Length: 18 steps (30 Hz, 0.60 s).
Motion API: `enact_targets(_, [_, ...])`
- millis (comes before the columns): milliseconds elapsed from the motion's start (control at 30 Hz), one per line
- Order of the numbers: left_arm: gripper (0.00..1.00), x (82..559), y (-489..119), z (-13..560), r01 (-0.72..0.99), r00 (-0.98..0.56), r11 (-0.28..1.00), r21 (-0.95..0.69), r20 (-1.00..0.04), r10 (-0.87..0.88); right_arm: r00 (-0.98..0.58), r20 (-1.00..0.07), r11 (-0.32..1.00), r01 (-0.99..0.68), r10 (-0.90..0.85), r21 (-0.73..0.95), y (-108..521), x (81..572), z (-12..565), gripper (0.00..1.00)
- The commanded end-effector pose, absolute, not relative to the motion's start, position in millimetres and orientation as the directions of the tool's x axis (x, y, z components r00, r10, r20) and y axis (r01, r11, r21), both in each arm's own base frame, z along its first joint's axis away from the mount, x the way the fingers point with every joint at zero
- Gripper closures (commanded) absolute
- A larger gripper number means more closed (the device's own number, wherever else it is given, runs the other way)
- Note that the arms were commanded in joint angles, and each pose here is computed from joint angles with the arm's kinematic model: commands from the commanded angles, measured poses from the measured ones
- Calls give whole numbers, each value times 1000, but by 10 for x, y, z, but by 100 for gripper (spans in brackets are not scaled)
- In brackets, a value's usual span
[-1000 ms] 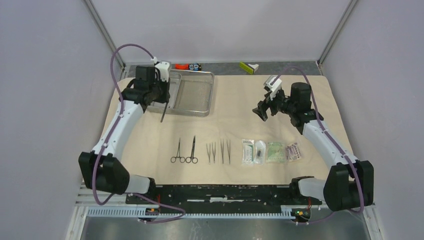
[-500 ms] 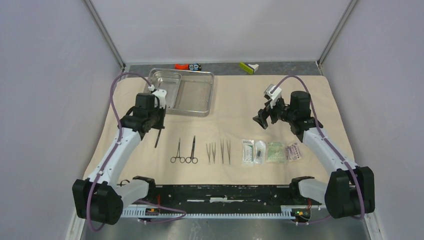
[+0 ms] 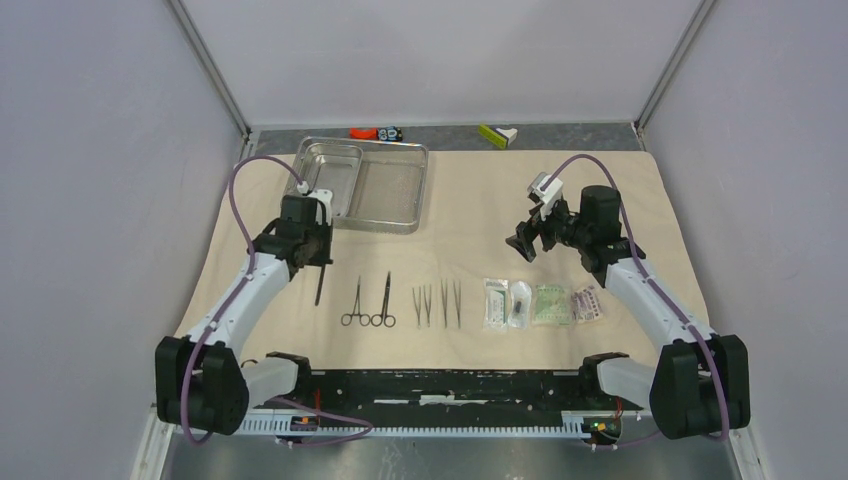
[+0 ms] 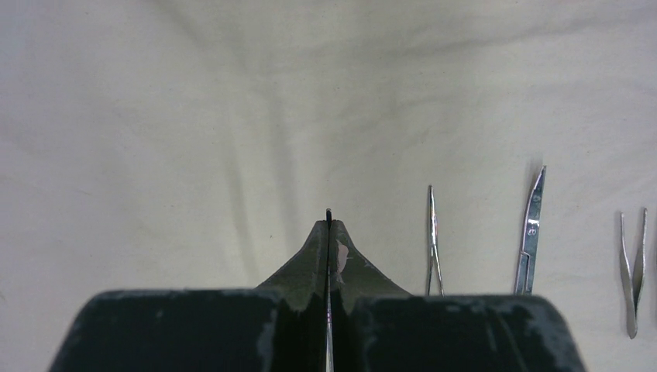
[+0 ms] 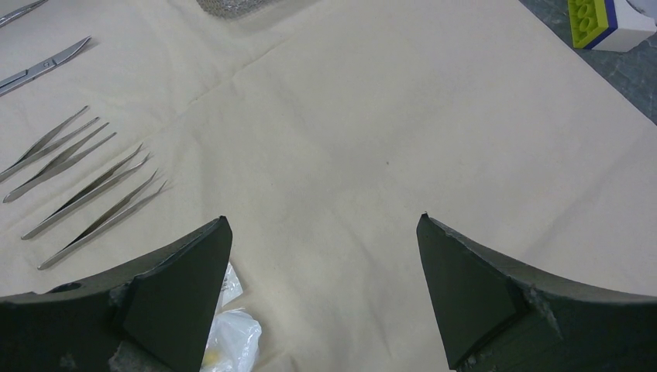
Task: Open and lay out the surgical kit
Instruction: Place the medical item in the surgical kit.
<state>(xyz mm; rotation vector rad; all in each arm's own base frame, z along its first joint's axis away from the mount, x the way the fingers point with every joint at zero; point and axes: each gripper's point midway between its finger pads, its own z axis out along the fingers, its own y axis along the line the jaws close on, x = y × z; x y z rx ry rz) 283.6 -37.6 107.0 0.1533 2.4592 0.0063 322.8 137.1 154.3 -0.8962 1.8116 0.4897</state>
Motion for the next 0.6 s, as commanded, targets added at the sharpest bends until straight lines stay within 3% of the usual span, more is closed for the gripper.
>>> enact_targets(0, [98,2941,-387,1002,20,-778,1000,-2,-628,14,-156,-922,632,-767,-353,-112,1394,3262,1635,3])
enact_targets(233, [98,2984,-378,874,-9,-834,1000,11,-551,-1,-173,-915,633,-767,-364,-107,1385,3286,1568,3])
enact_targets(367, [98,2946,-347,792,22,-893,999,47,-449,41,-173,-913,635,-764,-369,-112,1376,3304,1553,3])
enact_targets(567, [98,2873,-368,781,17,-913,999,30,-406,28,-182,-910,636,-764,-373,-108,1370,3319,1523,3])
